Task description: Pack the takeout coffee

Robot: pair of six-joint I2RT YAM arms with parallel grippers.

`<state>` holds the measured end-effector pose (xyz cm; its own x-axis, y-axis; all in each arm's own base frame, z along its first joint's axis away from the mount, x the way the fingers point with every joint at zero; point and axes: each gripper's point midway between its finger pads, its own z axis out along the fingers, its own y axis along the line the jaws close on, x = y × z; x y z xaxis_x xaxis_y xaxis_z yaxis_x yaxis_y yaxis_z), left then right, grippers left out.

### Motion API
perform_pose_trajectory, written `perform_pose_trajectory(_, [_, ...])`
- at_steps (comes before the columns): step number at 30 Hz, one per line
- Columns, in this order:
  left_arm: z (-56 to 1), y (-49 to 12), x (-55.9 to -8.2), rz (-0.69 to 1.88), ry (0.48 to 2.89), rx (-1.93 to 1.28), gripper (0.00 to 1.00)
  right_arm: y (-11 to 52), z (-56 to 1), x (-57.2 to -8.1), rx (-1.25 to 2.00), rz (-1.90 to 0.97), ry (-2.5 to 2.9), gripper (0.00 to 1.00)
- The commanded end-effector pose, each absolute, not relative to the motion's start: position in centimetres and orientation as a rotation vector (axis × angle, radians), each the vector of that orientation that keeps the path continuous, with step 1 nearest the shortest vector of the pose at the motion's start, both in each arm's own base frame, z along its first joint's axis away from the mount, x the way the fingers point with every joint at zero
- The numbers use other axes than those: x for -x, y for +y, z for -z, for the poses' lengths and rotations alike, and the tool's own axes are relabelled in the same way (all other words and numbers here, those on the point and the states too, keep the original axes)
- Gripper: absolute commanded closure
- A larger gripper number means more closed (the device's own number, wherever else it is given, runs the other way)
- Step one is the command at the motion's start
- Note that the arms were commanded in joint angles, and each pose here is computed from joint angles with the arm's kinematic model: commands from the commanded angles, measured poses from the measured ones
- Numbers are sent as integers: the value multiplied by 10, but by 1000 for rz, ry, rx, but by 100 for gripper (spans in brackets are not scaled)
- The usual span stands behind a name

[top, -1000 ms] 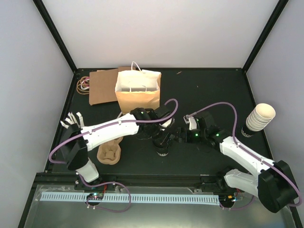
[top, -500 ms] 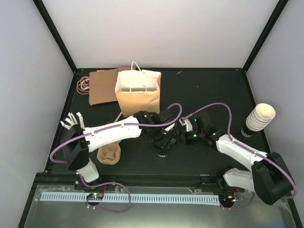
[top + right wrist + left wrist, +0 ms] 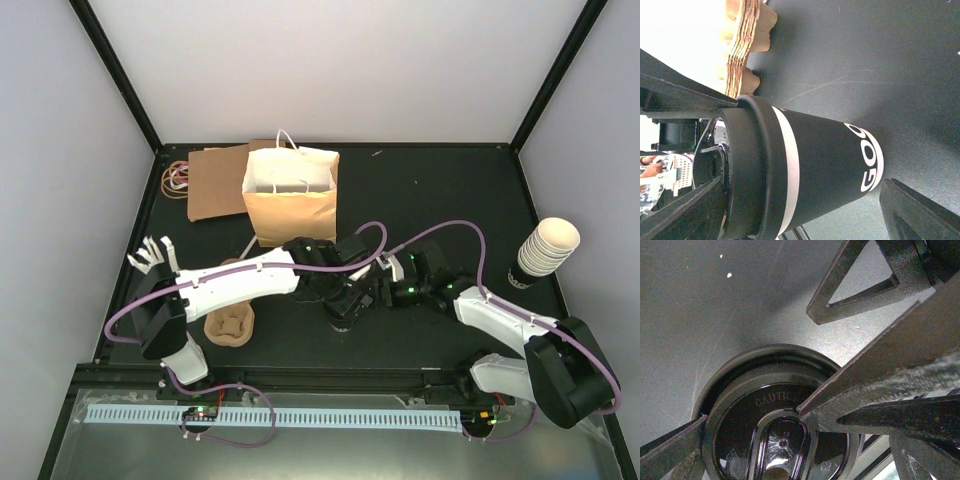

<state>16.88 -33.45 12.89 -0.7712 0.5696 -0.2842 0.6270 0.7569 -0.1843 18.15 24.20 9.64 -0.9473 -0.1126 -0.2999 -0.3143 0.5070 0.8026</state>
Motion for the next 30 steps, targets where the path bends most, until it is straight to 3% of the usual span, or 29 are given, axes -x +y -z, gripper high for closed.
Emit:
perform_pose_trajectory(1, [-148,-344,-177,455,2670,-899,1,230,-70,-172,353,-1308,2648,14])
perform_pose_trajectory(21, [-189,-342,-176,605,2562,-805,1,232,-79,-175,416,-1171,2651,14])
perform_pose_trajectory(30, [-203,-312,-175,659,2509,-670,1,237,-121,-185,476,-1166,2550,12])
